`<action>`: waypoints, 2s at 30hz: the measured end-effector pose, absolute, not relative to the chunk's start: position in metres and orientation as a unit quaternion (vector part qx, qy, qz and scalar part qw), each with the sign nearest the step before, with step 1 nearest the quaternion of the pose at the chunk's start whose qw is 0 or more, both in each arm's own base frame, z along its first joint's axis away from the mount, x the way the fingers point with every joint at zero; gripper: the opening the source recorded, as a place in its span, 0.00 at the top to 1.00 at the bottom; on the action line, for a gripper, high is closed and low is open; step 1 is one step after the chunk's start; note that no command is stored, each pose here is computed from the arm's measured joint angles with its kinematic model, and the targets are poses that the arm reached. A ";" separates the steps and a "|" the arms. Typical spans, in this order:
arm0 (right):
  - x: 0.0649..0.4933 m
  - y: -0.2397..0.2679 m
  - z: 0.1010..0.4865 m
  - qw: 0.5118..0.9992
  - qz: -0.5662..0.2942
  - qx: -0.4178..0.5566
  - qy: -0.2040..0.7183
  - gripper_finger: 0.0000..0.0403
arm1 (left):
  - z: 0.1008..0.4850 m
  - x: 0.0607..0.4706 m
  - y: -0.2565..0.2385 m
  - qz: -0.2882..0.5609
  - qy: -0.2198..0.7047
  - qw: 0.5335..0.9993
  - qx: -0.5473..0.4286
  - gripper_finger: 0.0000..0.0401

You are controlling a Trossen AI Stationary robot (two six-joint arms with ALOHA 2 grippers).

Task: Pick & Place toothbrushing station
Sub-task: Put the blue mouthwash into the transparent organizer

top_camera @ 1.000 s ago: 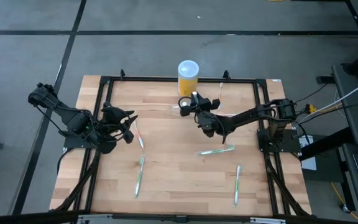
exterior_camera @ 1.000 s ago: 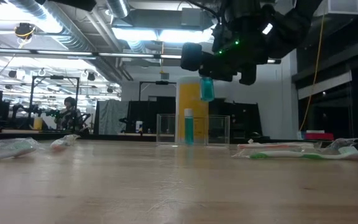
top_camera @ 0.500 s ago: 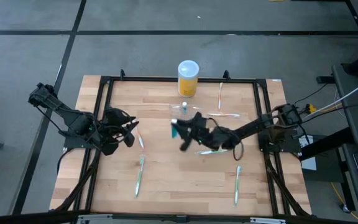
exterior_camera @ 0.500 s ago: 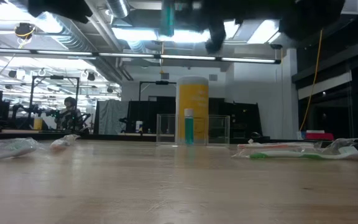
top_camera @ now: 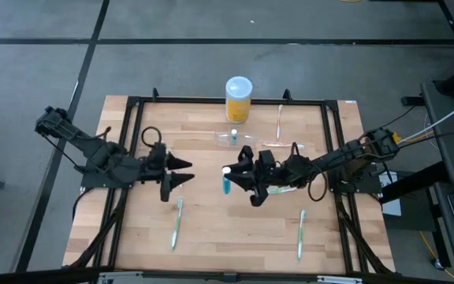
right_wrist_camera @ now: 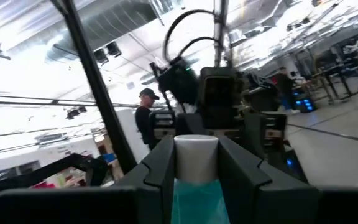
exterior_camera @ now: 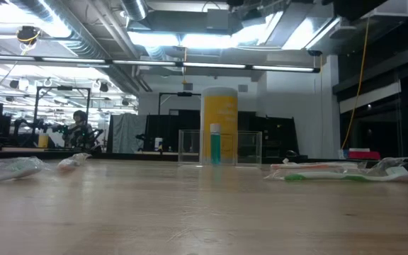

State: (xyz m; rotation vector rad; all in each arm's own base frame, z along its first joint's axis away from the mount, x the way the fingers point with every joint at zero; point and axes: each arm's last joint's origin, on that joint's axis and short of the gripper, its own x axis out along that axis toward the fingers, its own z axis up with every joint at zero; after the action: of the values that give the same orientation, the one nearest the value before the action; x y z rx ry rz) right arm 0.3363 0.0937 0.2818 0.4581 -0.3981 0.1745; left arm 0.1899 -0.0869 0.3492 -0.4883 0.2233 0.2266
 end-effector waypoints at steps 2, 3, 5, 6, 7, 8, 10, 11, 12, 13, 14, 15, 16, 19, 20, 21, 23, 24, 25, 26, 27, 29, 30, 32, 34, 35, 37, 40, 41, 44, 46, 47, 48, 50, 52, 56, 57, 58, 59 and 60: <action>0.337 0.095 0.286 0.949 0.101 0.223 -0.200 0.77 | 0.350 0.197 -0.085 0.095 0.108 0.958 -0.249 0.48; 0.338 0.096 0.290 0.947 0.111 0.222 -0.204 0.77 | 0.348 0.202 -0.084 0.088 0.111 0.958 -0.250 0.48; 0.340 0.097 0.299 0.944 0.118 0.219 -0.219 0.77 | 0.342 0.212 -0.083 0.086 0.125 0.958 -0.243 0.48; 0.341 0.097 0.304 0.943 0.120 0.213 -0.226 0.77 | 0.339 0.217 -0.083 0.090 0.131 0.958 -0.237 0.48; 0.342 0.098 0.307 0.943 0.123 0.206 -0.232 0.77 | 0.336 0.221 -0.083 0.094 0.133 0.959 -0.233 0.48; 0.342 0.098 0.311 0.943 0.122 0.200 -0.238 0.77 | 0.334 0.225 -0.084 0.098 0.133 0.959 -0.229 0.48; 0.343 0.098 0.319 0.941 0.121 0.192 -0.251 0.77 | 0.332 0.233 -0.087 0.097 0.122 0.961 -0.228 0.48; 0.344 0.098 0.322 0.940 0.122 0.188 -0.257 0.77 | 0.332 0.238 -0.089 0.089 0.112 0.963 -0.229 0.48; 0.344 0.099 0.325 0.939 0.124 0.185 -0.261 0.77 | 0.332 0.243 -0.091 0.078 0.103 0.965 -0.229 0.48; 0.345 0.099 0.327 0.939 0.127 0.182 -0.262 0.77 | 0.333 0.249 -0.092 0.067 0.090 0.967 -0.231 0.48; 0.345 0.099 0.328 0.939 0.129 0.181 -0.261 0.77 | 0.333 0.254 -0.093 0.058 0.076 0.968 -0.232 0.48; 0.345 0.099 0.328 0.940 0.129 0.180 -0.260 0.77 | 0.333 0.259 -0.094 0.055 0.065 0.969 -0.232 0.48; 0.345 0.100 0.328 0.940 0.130 0.177 -0.260 0.77 | 0.332 0.263 -0.095 0.054 0.057 0.970 -0.231 0.48; 0.345 0.100 0.329 0.939 0.133 0.179 -0.262 0.77 | 0.330 0.272 -0.092 0.058 0.041 0.970 -0.233 0.48; 0.345 0.100 0.329 0.939 0.134 0.181 -0.262 0.77 | 0.328 0.276 -0.091 0.055 0.041 0.970 -0.235 0.48; 0.345 0.100 0.329 0.939 0.134 0.182 -0.261 0.77 | 0.326 0.279 -0.090 0.053 0.041 0.969 -0.237 0.48; 0.345 0.100 0.329 0.938 0.136 0.181 -0.261 0.77 | 0.323 0.284 -0.089 0.043 0.041 0.970 -0.238 0.48; 0.345 0.100 0.329 0.938 0.136 0.181 -0.261 0.77 | 0.324 0.285 -0.089 0.039 0.034 0.970 -0.239 0.48; 0.345 0.100 0.329 0.938 0.136 0.181 -0.261 0.77 | 0.326 0.286 -0.089 0.036 0.024 0.970 -0.241 0.48; 0.345 0.100 0.329 0.938 0.137 0.182 -0.261 0.77 | 0.327 0.286 -0.089 0.035 0.018 0.969 -0.242 0.48; 0.345 0.100 0.329 0.938 0.137 0.182 -0.261 0.77 | 0.328 0.286 -0.089 0.034 0.016 0.970 -0.242 0.48; 0.345 0.100 0.329 0.938 0.138 0.182 -0.261 0.77 | 0.328 0.286 -0.089 0.033 0.012 0.972 -0.233 0.50; 0.345 0.100 0.329 0.938 0.138 0.182 -0.261 0.77 | 0.330 0.286 -0.089 0.032 0.006 0.973 -0.230 0.51; 0.345 0.100 0.329 0.937 0.141 0.182 -0.261 0.77 | 0.332 0.286 -0.089 0.028 -0.001 0.973 -0.229 0.53; 0.346 0.099 0.329 0.938 0.141 0.181 -0.261 0.77 | 0.333 0.285 -0.089 0.024 -0.001 0.973 -0.229 0.54; 0.346 0.099 0.329 0.937 0.144 0.181 -0.261 0.77 | 0.333 0.285 -0.089 0.020 -0.003 0.973 -0.229 0.55; 0.346 0.098 0.330 0.937 0.144 0.181 -0.263 0.77 | 0.336 0.284 -0.089 0.016 -0.009 0.974 -0.226 0.56; 0.346 0.097 0.330 0.936 0.145 0.181 -0.265 0.77 | 0.340 0.282 -0.089 0.007 -0.022 0.974 -0.224 0.57; 0.346 0.097 0.331 0.936 0.145 0.180 -0.266 0.77 | 0.342 0.280 -0.088 0.003 -0.025 0.975 -0.223 0.57; 0.346 0.095 0.331 0.935 0.147 0.179 -0.268 0.77 | 0.345 0.277 -0.088 -0.002 -0.029 0.974 -0.223 0.58; 0.346 0.095 0.331 0.935 0.148 0.180 -0.269 0.77 | 0.346 0.276 -0.088 -0.001 -0.027 0.974 -0.223 0.57; 0.346 0.094 0.331 0.934 0.148 0.179 -0.270 0.77 | 0.345 0.275 -0.088 0.000 -0.023 0.975 -0.222 0.57; 0.346 0.093 0.332 0.933 0.151 0.178 -0.274 0.77 | 0.345 0.275 -0.088 0.001 -0.018 0.975 -0.220 0.58; 0.344 0.092 0.334 0.928 0.152 0.180 -0.288 0.77 | 0.341 0.275 -0.088 0.004 0.003 0.977 -0.215 0.57; 0.343 0.091 0.336 0.924 0.149 0.181 -0.303 0.77 | 0.337 0.277 -0.086 0.007 0.020 0.977 -0.214 0.57; 0.343 0.091 0.346 0.918 0.150 0.178 -0.322 0.77 | 0.337 0.278 -0.080 0.015 0.018 0.977 -0.212 0.57; 0.343 0.090 0.350 0.917 0.150 0.171 -0.327 0.77 | 0.337 0.278 -0.079 0.015 0.018 0.977 -0.212 0.57; 0.345 0.090 0.353 0.918 0.152 0.164 -0.327 0.77 | 0.338 0.279 -0.079 0.009 0.016 0.977 -0.213 0.57; 0.347 0.089 0.356 0.921 0.154 0.158 -0.322 0.77 | 0.339 0.279 -0.078 0.004 0.009 0.976 -0.216 0.57; 0.349 0.088 0.358 0.924 0.155 0.152 -0.315 0.77 | 0.341 0.279 -0.078 0.003 0.001 0.976 -0.216 0.57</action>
State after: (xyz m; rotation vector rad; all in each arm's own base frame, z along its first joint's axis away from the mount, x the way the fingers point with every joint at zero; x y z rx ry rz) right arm 0.3490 0.0883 0.3580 0.3125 -0.6472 0.3186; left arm 0.2790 -0.0780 0.3406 -0.4348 0.0023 0.0052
